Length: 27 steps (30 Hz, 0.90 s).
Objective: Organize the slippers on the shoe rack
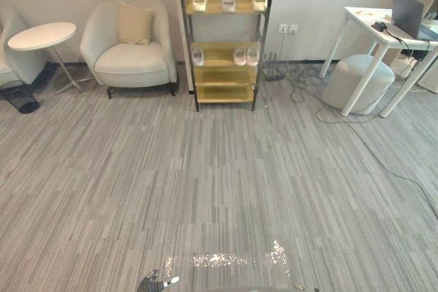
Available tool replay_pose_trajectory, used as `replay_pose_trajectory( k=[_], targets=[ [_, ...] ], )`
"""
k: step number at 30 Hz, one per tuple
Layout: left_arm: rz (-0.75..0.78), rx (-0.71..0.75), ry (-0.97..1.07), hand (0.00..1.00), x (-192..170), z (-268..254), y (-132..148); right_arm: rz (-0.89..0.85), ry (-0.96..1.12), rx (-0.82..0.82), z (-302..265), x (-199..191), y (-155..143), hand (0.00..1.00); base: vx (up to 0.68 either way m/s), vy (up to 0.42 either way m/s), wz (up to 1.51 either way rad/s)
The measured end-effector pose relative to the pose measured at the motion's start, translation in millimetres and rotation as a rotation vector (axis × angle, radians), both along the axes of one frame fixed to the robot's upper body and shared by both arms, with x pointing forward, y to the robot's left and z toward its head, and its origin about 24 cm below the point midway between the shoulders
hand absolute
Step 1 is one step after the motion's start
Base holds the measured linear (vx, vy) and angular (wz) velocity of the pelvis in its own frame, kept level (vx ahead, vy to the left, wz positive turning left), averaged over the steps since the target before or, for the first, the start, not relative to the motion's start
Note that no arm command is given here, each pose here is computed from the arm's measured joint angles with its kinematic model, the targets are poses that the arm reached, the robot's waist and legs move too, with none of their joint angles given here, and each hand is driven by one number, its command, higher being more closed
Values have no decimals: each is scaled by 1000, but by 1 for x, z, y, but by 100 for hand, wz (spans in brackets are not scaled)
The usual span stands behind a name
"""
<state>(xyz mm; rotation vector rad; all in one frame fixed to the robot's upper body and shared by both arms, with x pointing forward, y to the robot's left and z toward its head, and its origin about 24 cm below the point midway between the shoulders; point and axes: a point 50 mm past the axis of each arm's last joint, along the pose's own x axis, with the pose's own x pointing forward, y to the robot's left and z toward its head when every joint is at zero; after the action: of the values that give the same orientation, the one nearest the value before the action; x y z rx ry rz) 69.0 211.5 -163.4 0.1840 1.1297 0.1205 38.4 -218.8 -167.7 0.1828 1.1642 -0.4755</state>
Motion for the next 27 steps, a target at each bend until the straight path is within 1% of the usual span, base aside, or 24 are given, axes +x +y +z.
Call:
replay_pose_trajectory(
  k=[10,27],
  targets=[
    [-1,10,-9,0,7,1,0,17,-61,3,2,26,3,0,24,-18,2],
    [3,32,-15,0,9,1,3,31,-75,-1,3,31,7,0,2,-12,2]
  ],
)
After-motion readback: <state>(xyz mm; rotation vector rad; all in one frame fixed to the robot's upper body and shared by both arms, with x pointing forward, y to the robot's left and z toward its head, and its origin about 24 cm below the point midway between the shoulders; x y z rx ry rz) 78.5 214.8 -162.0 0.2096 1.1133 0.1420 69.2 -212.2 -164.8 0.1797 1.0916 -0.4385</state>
